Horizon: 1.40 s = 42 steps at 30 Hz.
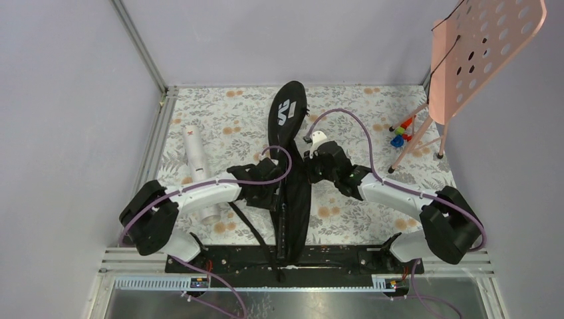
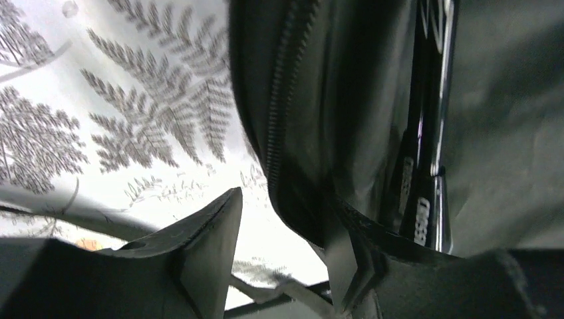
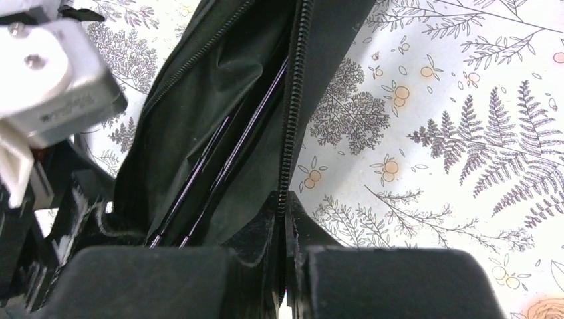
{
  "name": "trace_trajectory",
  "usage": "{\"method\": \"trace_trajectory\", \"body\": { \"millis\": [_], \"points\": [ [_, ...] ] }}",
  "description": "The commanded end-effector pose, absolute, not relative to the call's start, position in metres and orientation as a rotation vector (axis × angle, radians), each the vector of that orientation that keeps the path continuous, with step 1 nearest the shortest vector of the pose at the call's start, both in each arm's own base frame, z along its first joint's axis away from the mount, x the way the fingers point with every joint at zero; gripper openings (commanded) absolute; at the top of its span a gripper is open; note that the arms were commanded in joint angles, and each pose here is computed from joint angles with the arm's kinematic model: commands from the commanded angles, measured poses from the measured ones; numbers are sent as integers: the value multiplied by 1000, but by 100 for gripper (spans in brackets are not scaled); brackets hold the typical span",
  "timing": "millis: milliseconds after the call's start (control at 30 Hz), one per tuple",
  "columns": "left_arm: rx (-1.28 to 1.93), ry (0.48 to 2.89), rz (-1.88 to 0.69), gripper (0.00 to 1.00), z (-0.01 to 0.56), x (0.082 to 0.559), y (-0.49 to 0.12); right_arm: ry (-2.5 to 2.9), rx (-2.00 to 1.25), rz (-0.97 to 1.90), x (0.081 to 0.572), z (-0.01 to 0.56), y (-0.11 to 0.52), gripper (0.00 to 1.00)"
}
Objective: Pack up the badminton gear
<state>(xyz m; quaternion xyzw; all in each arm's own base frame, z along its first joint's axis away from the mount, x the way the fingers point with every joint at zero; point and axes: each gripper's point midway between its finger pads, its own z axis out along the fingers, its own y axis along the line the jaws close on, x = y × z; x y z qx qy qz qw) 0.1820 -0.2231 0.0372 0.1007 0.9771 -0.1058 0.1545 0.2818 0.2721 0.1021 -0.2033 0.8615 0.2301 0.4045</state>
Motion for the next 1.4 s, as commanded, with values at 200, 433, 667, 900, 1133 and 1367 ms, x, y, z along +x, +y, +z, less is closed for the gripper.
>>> {"method": "trace_trajectory", "body": {
  "millis": [200,433,667,900,1133,1367],
  "points": [
    [348,2797,-332,22,68,142,-201,2055,-443,525,297,141,261,0],
    [303,2733,-214,0,83,161,-190,2076,-441,450,301,134,252,0],
    [328,2463,-441,0,167,177,-203,2137,-421,331,310,118,242,14],
    [310,2588,-468,0,95,173,-223,2122,-424,475,295,133,254,49],
    [287,2575,-660,0,86,166,-246,2175,-356,852,253,143,284,74],
    [318,2584,-728,0,87,160,-254,2271,-382,1247,187,114,331,74]
  ]
}}
